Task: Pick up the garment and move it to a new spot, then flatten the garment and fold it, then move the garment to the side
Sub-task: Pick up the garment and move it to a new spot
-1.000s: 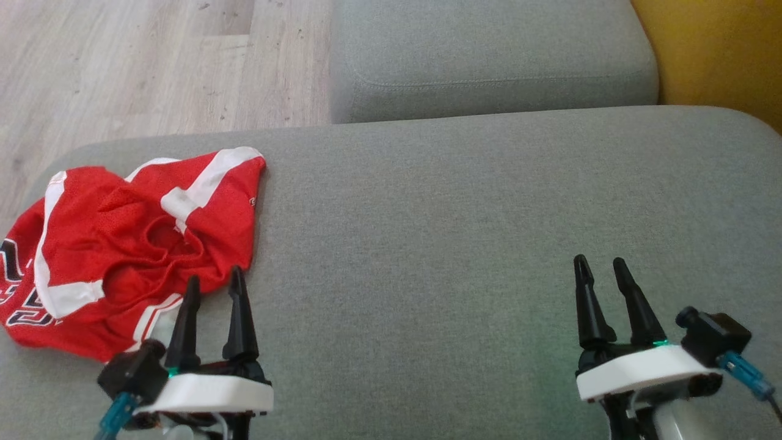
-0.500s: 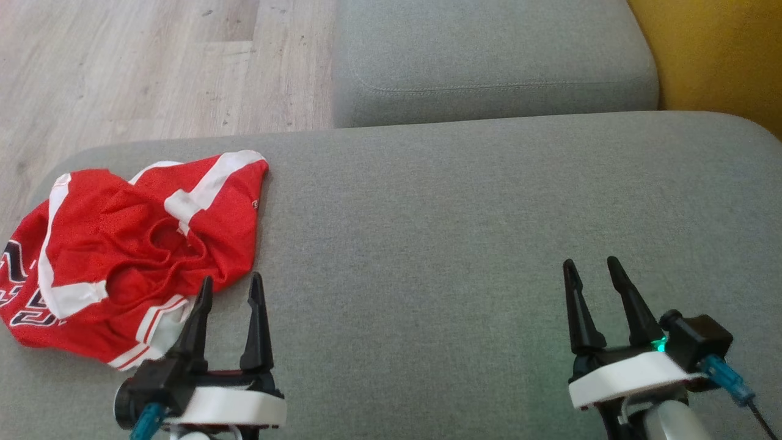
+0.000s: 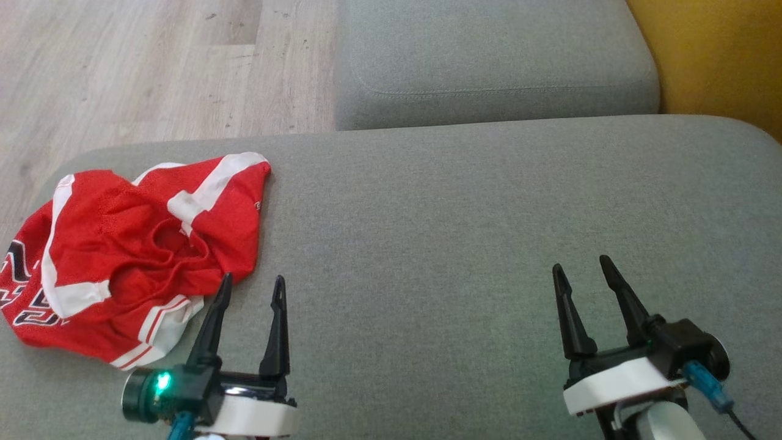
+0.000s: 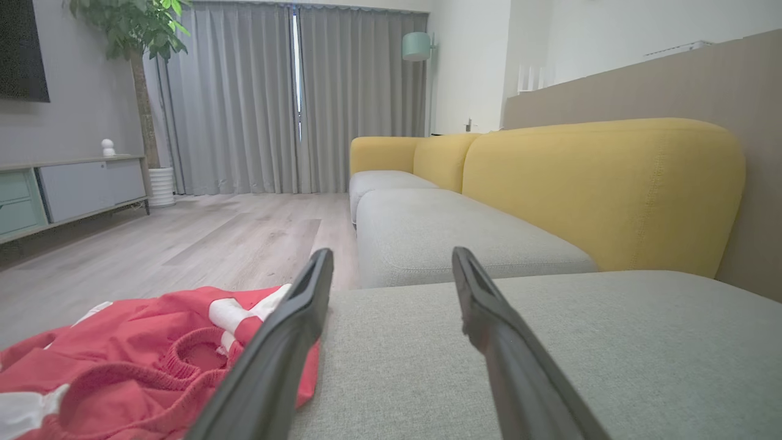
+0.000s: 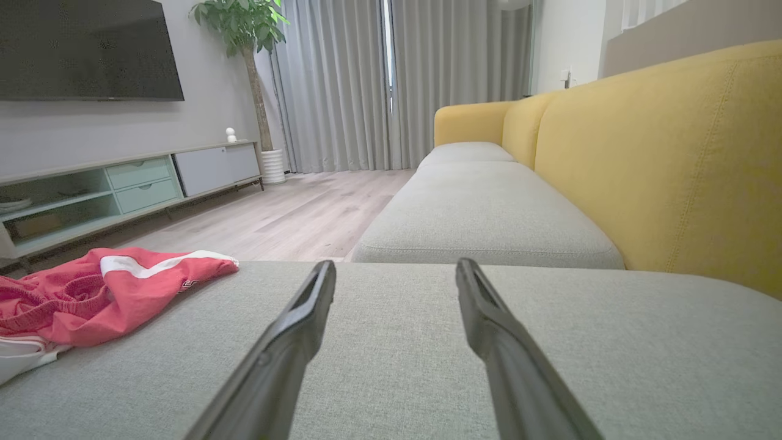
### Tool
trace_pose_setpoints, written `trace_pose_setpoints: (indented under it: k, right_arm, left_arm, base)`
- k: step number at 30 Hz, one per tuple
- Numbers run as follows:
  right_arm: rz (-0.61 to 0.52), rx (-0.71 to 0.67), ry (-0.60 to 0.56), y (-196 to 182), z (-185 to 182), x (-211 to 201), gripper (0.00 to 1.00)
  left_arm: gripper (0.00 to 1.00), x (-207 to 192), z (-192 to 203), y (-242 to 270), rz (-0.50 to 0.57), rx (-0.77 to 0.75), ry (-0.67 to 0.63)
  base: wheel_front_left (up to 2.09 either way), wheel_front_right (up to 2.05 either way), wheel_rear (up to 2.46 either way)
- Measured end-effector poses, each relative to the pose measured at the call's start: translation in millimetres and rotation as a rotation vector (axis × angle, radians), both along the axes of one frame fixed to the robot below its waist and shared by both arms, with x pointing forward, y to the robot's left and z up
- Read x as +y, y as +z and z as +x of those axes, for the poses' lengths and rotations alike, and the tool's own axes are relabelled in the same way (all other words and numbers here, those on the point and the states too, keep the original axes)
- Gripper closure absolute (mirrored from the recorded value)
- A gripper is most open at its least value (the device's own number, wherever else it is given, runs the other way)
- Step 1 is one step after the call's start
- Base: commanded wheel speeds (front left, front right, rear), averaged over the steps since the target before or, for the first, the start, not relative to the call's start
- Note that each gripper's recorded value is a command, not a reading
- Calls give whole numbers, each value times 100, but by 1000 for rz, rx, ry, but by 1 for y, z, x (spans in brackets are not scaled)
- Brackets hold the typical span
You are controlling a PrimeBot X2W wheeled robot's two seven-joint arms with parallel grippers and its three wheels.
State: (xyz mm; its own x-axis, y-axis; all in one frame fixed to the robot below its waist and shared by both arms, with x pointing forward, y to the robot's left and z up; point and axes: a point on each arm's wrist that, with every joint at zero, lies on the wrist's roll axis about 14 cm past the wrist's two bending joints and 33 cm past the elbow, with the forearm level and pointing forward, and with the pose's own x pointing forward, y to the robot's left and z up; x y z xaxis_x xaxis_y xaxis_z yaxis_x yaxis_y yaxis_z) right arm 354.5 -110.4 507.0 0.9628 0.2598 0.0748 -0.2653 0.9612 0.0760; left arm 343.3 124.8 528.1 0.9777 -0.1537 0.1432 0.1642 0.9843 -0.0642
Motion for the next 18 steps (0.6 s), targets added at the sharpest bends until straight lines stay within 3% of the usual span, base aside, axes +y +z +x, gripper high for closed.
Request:
trace_pose_setpoints:
  k: [18]
  right_arm:
    - [-24,49,-30,-18,-1,-11,0]
  left_arm:
    - [0,8,-5,-19,39,49,39]
  base:
    - [0,0,0]
